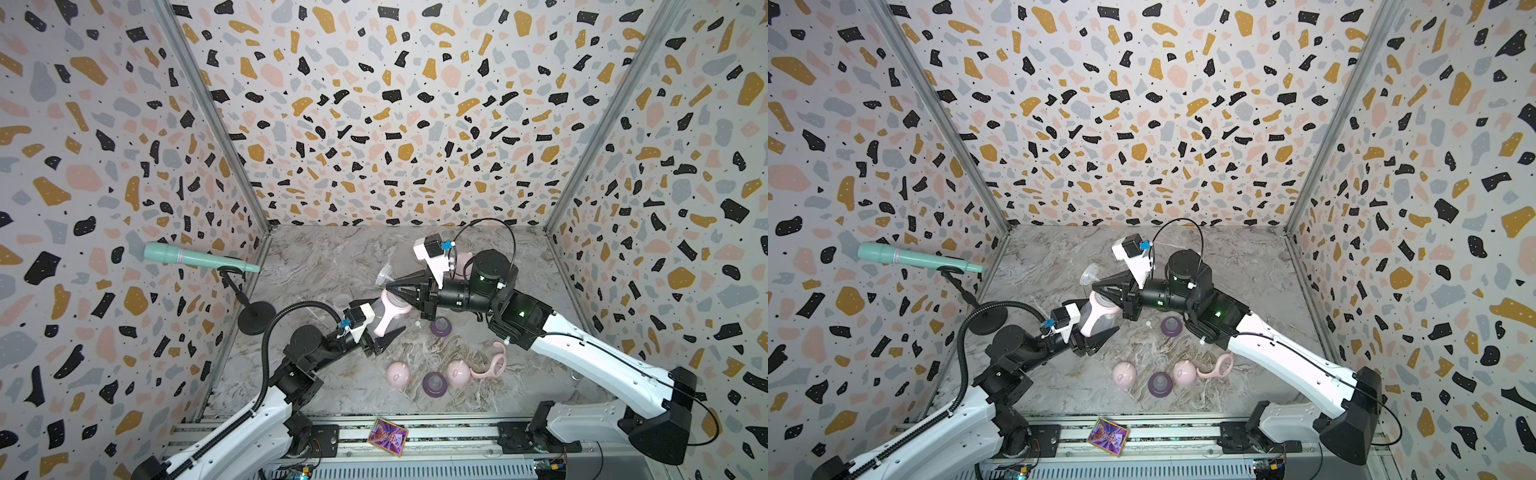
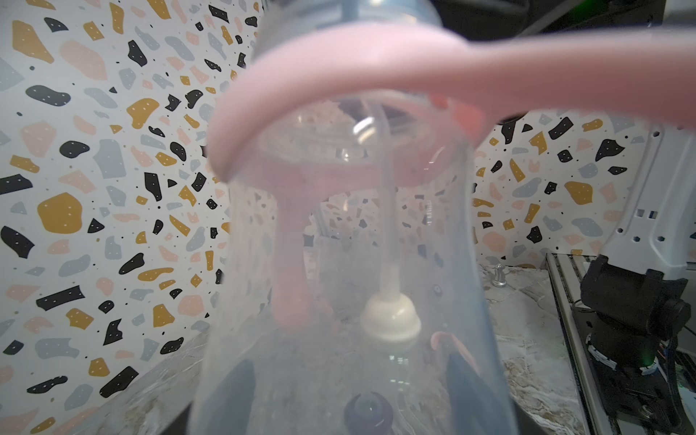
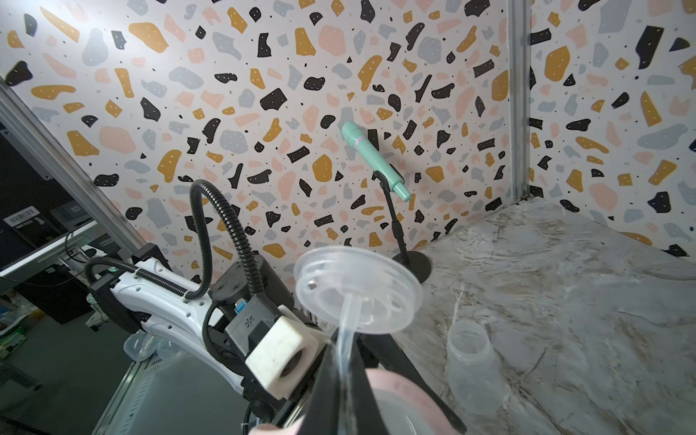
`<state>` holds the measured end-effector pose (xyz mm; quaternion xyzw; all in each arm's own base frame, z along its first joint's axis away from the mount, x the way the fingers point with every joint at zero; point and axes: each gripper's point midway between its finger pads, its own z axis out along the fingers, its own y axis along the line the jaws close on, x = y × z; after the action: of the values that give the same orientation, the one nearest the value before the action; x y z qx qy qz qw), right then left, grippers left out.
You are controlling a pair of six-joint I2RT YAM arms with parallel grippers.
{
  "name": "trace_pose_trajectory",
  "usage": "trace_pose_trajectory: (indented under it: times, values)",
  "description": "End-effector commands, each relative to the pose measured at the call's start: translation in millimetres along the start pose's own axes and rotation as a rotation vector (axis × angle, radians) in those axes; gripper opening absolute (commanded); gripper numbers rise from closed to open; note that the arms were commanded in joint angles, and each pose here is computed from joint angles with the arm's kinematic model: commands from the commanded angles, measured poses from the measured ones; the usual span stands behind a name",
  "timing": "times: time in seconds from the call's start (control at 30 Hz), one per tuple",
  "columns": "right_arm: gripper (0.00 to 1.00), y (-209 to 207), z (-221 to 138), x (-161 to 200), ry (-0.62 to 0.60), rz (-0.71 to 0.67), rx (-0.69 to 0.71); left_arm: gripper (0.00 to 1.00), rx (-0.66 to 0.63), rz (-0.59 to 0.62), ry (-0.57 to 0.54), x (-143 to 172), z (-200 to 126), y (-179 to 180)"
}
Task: Assemble the baby bottles
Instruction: Place the straw into the baby bottle.
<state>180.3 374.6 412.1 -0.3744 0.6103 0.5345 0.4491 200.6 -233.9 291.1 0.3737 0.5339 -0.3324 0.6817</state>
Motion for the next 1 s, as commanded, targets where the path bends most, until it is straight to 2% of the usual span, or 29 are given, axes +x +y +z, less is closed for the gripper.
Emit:
trace_pose_trajectory:
  times: [0.0, 0.07, 0.23, 0.3, 0.6, 0.8, 0.9, 0.97]
  values:
    - [0.11, 8, -12, -8, -0.034, -0.023, 0.012, 0.30, -0.039, 0.026, -0.141, -34, -7, 4]
    - [0.15, 8, -15, -7, -0.035, -0.026, 0.024, 0.30, -0.049, 0.026, -0.149, -35, -8, 5]
    - [0.41, 6, -20, -4, -0.024, -0.033, 0.049, 0.30, -0.049, 0.020, -0.149, -35, -8, 5]
    - [0.45, 5, -19, -1, -0.010, -0.032, 0.051, 0.30, -0.050, 0.020, -0.152, -35, -8, 6]
    - [0.55, 10, -34, -9, 0.033, -0.071, 0.090, 0.30, -0.063, 0.021, -0.125, -28, -8, 7]
    - [0.59, 8, -48, -28, 0.010, -0.096, 0.149, 0.30, -0.058, 0.034, -0.052, -12, -5, 7]
    - [0.58, 1, -40, -34, 0.019, -0.092, 0.168, 0.30, -0.050, 0.042, -0.027, -6, -5, 5]
    - [0.49, -4, -32, -36, 0.033, -0.088, 0.174, 0.29, -0.049, 0.044, -0.034, -7, -6, 5]
